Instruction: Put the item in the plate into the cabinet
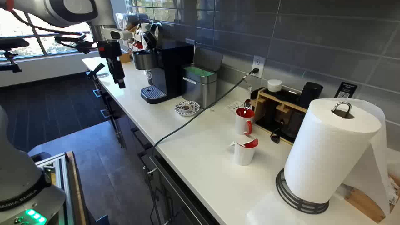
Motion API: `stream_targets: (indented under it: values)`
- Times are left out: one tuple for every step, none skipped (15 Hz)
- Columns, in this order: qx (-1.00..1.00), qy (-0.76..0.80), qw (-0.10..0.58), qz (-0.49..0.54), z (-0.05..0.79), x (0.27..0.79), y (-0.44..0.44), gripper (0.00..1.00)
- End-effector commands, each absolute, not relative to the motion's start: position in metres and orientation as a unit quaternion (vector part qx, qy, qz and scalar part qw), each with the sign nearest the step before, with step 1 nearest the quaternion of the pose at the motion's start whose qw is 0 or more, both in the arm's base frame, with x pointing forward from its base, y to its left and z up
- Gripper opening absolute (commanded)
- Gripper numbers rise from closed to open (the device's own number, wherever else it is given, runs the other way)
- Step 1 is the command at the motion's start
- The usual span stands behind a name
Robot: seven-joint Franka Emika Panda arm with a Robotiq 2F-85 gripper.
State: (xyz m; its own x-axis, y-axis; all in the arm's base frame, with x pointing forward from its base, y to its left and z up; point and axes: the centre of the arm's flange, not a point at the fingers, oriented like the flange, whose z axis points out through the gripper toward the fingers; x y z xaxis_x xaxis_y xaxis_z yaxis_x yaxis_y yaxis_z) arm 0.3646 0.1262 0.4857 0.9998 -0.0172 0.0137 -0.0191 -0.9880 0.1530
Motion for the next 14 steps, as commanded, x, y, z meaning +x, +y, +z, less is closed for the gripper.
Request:
stream_targets:
  values:
    - [0.997,-0.009,0.077,0.006,0.486,0.365,0.126,1.00]
    - [0.997,-0.009,0.077,0.006,0.486,0.365,0.126,1.00]
    - [0.997,-0.009,0.077,0.006,0.486,0.365,0.126,1.00]
    - [0.997,-0.009,0.077,0.006,0.486,0.365,0.126,1.00]
    - [0.997,-0.009,0.077,0.006,0.486,0.365,0.126,1.00]
    - [0.997,-0.009,0.077,0.006,0.486,0.365,0.126,1.00]
    - [0.997,-0.009,0.077,0.006,0.486,0.365,0.126,1.00]
    - [0.997,-0.009,0.077,0.006,0.486,0.365,0.126,1.00]
    - [0.997,-0.009,0.077,0.006,0.486,0.365,0.126,1.00]
    - [0.997,-0.009,0.077,0.006,0.486,0.365,0.126,1.00]
    - [0.997,-0.009,0.077,0.006,0.486,0.365,0.126,1.00]
    - [0.997,-0.009,0.077,0.006,0.486,0.365,0.126,1.00]
    - [0.997,-0.009,0.077,0.006,0.486,0.365,0.126,1.00]
    - [0.998,-0.015,0.061,0.020,0.481,0.376,0.132,1.00]
